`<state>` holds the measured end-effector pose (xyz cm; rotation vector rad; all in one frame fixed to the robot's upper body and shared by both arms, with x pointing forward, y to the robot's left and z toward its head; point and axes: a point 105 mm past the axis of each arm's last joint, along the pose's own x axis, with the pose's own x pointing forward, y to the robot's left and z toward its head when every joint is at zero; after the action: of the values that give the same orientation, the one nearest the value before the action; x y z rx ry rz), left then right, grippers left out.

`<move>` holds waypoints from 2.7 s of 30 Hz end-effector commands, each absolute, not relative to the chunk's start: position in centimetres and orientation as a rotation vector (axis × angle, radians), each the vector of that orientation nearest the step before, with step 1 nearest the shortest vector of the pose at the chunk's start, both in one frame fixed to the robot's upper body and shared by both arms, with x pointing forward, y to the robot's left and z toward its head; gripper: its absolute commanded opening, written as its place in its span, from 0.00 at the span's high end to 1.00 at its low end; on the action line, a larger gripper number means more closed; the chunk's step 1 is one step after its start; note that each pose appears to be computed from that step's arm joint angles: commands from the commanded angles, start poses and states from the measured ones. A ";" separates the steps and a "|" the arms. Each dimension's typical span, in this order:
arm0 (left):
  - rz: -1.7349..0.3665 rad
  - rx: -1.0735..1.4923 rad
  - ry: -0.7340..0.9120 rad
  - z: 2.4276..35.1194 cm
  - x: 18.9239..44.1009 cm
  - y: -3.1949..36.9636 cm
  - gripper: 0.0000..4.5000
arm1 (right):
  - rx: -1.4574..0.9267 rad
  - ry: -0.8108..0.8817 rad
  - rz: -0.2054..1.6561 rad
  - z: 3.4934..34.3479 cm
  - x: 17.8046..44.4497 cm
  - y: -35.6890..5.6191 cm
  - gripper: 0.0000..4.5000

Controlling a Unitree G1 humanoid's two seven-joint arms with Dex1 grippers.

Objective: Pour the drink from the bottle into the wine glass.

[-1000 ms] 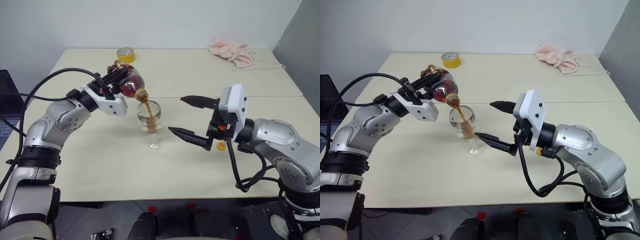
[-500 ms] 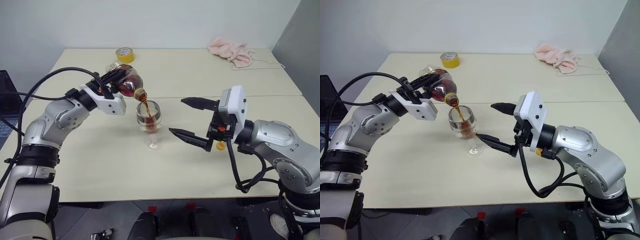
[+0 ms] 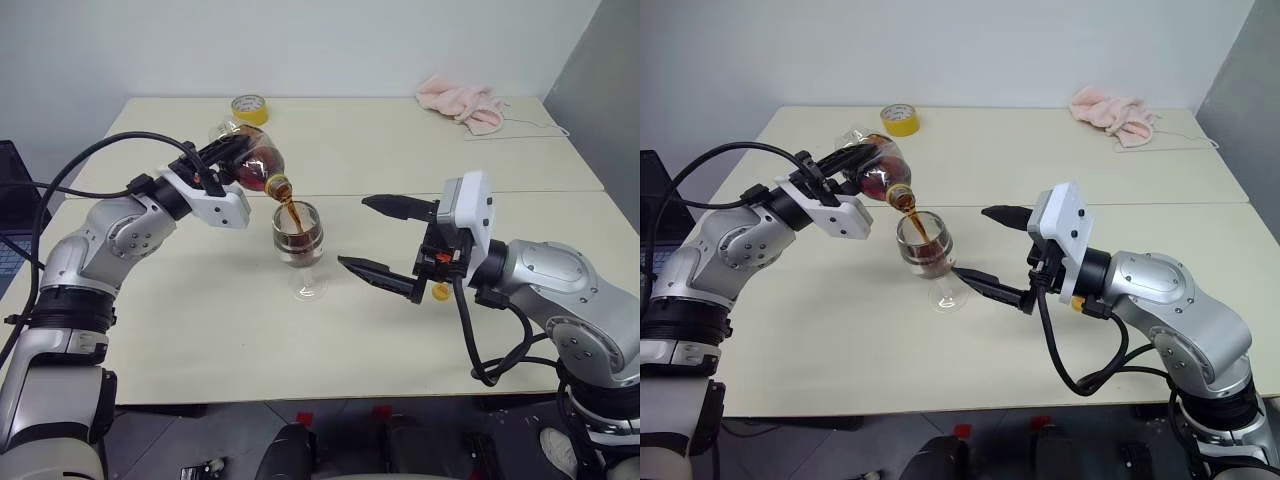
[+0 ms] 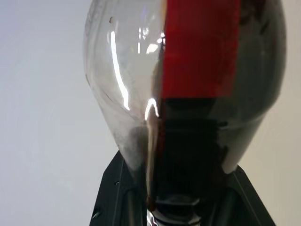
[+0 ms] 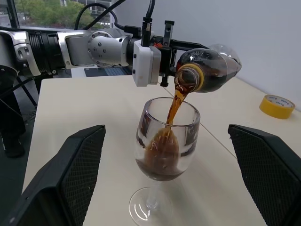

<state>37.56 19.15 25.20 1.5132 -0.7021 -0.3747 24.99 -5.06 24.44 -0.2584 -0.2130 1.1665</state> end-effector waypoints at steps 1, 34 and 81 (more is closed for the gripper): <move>-0.320 1.532 -0.779 27.5 37.1 19.2 0.81 | -0.268 -0.263 1.186 25.2 24.1 -4.8 0.00; -0.320 1.540 -0.786 27.3 37.1 19.4 0.81 | -0.268 -0.264 1.187 25.2 24.1 -4.7 0.00; -0.354 1.487 -0.755 26.3 37.0 19.0 0.81 | -0.265 -0.260 1.193 25.0 23.9 -4.8 0.00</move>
<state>37.51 19.23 24.86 1.5159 -0.7081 -0.3813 24.78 -5.04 24.23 -0.2560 -0.2090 1.1701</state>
